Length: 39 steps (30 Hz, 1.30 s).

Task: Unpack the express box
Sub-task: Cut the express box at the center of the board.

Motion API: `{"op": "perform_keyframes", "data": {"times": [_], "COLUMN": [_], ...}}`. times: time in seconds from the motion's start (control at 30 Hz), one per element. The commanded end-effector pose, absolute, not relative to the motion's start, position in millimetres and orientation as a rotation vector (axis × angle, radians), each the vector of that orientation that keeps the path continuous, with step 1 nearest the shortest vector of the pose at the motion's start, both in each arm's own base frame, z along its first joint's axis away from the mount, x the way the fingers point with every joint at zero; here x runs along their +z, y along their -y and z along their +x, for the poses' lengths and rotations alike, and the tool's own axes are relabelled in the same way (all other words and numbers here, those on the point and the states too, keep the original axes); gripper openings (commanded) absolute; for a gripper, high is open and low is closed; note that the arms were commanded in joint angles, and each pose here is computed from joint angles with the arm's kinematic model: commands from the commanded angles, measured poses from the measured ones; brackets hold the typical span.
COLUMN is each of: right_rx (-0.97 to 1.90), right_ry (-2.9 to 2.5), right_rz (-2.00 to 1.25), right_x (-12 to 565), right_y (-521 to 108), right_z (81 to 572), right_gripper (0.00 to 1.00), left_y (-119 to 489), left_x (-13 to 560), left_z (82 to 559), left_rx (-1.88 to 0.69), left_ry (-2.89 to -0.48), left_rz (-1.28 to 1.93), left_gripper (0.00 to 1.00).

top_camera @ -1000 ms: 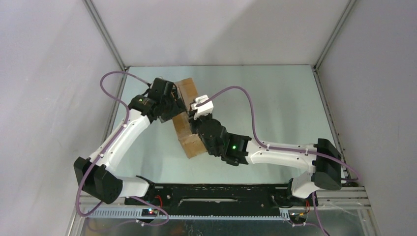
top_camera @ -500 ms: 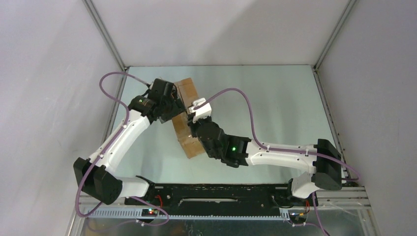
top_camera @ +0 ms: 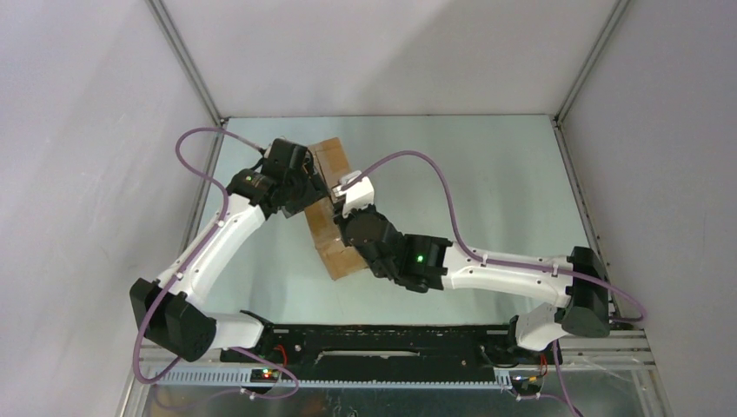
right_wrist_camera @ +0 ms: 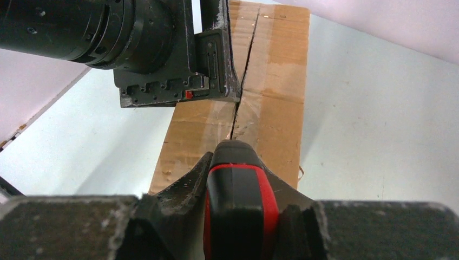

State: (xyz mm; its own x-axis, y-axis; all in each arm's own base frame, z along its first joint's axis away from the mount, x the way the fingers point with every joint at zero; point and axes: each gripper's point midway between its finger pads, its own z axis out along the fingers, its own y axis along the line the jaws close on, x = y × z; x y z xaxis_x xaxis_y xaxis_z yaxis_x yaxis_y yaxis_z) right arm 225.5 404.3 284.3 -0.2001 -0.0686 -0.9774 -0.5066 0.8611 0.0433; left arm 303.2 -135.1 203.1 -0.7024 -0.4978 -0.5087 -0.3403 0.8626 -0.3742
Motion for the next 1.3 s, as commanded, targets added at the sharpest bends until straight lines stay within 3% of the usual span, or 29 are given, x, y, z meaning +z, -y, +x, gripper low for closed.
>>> {"op": "perform_keyframes", "data": {"times": [0.0, 0.37, 0.8, 1.27], "right_rx": [0.444, 0.398, 0.404, 0.33], "right_ry": [-1.798, -1.901, -1.882, -2.051], "right_rz": [-0.454, -0.491, -0.497, -0.542], "right_x": [287.7, 260.8, 302.7, 243.2], "right_y": [-404.1, -409.6, -396.9, -402.5], "right_z": [220.3, 231.8, 213.5, 207.2], "right_gripper": [0.0, 0.0, 0.0, 0.0], "left_y": [127.7, 129.5, 127.3, 128.5], "left_x": [191.8, 191.0, 185.9, 186.7], "left_z": [301.8, 303.1, 302.2, 303.4], "left_rx": [-0.297, -0.309, -0.293, -0.305], "left_ry": [-2.409, -2.406, -2.407, -2.4], "left_rz": [-0.683, -0.687, -0.708, -0.711], "left_gripper": [0.71, 0.71, 0.71, 0.71]}}
